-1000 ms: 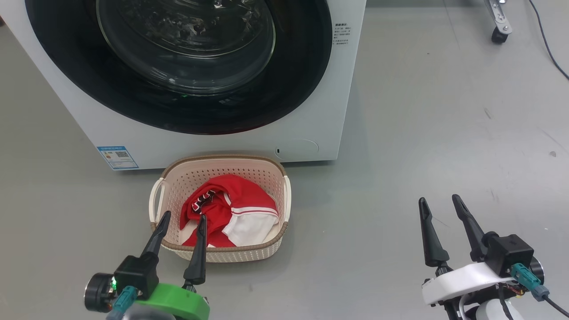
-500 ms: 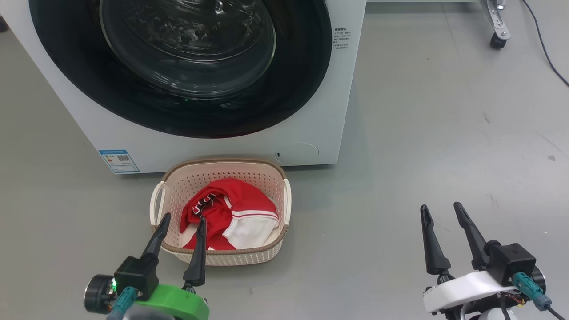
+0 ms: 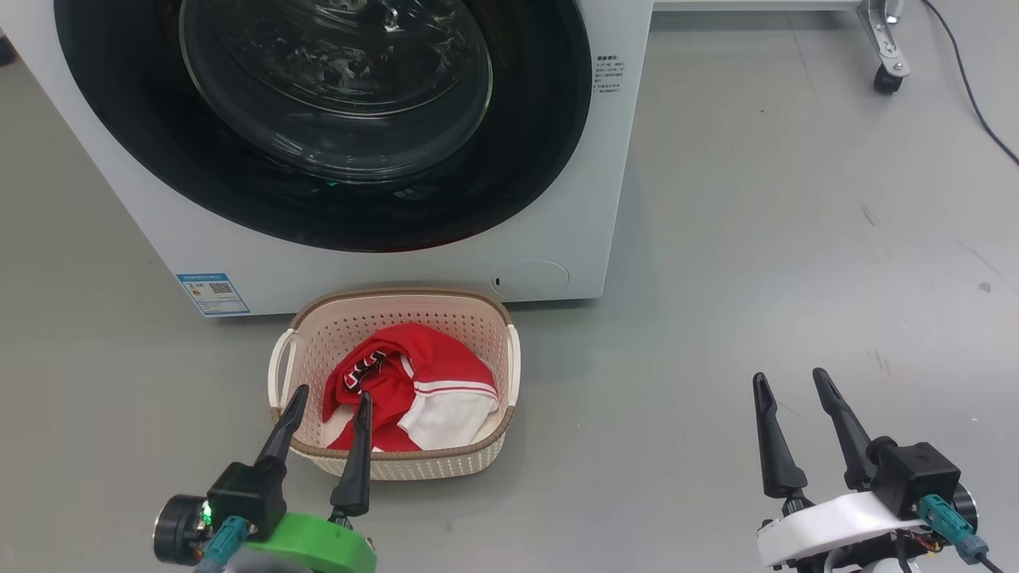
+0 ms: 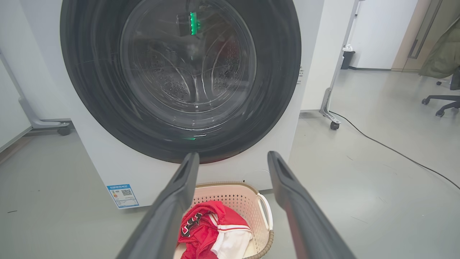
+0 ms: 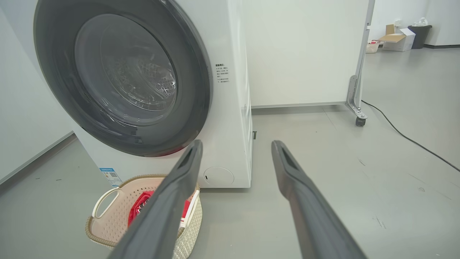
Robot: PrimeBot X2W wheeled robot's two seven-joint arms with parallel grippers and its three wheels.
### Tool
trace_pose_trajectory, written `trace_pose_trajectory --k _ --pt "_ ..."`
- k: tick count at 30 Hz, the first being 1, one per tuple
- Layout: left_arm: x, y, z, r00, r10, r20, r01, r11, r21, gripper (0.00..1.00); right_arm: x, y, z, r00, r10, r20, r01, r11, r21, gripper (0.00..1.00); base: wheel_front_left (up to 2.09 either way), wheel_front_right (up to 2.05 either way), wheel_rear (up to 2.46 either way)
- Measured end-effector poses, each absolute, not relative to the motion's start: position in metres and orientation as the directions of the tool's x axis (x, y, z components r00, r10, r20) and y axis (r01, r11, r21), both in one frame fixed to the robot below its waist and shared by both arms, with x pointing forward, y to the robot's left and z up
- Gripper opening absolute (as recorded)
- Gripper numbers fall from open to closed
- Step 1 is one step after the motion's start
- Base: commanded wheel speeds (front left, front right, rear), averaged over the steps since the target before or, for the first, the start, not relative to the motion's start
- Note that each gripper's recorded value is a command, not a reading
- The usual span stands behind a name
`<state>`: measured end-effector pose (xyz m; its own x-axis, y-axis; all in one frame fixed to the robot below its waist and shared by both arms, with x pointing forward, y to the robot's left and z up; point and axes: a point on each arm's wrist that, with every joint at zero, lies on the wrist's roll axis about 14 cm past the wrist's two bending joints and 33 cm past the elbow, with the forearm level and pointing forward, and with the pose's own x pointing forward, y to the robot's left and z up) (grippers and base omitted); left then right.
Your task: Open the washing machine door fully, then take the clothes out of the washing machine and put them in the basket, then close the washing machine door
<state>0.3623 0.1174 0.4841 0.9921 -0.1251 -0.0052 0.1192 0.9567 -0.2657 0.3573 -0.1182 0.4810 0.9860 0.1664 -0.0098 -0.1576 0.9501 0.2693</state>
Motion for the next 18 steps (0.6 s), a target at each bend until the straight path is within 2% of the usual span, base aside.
trace_pose_trajectory --k 2,3,13,18 --pt "0.362 0.117 0.484 0.992 -0.125 -0.004 0.12 0.956 -0.266 1.0 0.357 -0.118 0.482 0.986 0.166 -0.007 -0.158 0.95 0.27 1.0 0.0 0.0 0.0" --pt "0.361 0.117 0.482 0.992 -0.126 -0.015 0.118 0.956 -0.268 0.0 0.357 -0.118 0.479 0.986 0.166 -0.016 -0.155 0.95 0.271 0.0 0.0 0.0 0.0" --pt "0.341 0.113 0.44 0.98 -0.127 -0.15 0.082 0.958 -0.275 0.0 0.34 -0.115 0.441 0.977 0.162 -0.141 -0.117 0.952 0.284 0.0 0.0 0.0 0.0" --pt "0.34 0.114 0.439 0.981 -0.119 -0.156 0.065 0.947 -0.315 0.0 0.337 -0.116 0.439 0.977 0.152 -0.152 -0.096 0.941 0.323 0.0 0.0 0.0 0.0"
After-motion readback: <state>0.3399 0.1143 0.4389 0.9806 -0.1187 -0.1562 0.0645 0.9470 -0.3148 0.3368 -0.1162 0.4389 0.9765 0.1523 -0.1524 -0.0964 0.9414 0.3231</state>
